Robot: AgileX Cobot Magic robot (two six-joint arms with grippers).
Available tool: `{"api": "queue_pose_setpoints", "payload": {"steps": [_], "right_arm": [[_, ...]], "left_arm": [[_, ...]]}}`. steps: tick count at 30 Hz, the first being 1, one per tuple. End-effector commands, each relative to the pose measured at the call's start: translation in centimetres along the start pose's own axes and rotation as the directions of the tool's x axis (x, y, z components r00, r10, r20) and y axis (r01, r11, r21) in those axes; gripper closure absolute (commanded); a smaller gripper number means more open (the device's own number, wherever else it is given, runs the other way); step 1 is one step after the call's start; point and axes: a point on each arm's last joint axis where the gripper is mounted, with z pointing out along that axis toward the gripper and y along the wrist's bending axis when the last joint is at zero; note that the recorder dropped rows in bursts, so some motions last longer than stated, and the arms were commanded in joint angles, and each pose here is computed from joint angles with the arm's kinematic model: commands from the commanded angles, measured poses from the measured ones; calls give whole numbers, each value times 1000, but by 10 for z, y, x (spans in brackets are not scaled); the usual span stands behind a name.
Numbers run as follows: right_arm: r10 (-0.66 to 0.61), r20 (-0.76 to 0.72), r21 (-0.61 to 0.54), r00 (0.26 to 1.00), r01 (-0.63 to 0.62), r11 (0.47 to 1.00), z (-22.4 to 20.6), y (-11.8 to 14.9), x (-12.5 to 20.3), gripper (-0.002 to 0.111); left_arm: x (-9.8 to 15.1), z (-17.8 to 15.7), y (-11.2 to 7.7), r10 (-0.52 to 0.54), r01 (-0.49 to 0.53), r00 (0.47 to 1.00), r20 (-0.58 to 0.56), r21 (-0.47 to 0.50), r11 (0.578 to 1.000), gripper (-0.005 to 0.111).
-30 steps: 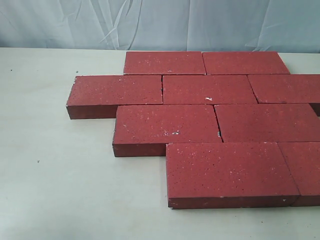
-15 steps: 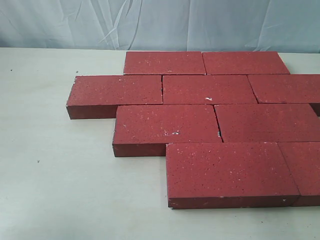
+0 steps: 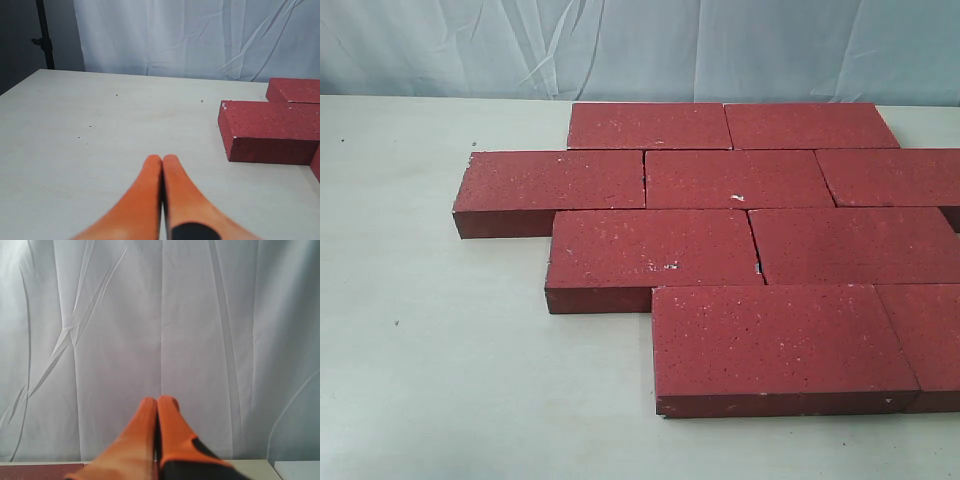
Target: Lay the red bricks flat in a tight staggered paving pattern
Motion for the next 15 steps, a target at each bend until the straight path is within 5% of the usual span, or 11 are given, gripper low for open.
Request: {"api": "queue_pose_setpoints", "payload": {"steps": [1, 15], "right_arm": [[0, -15, 6, 1000, 0, 1000, 2, 0, 2, 109], [0, 44, 7, 999, 0, 1000, -13, 0, -2, 109]], "left_arm": [[1, 0, 0, -11, 11, 1000, 6, 0, 1000, 107], [1, 0, 0, -5, 5, 1000, 6, -2, 1000, 107]]}}
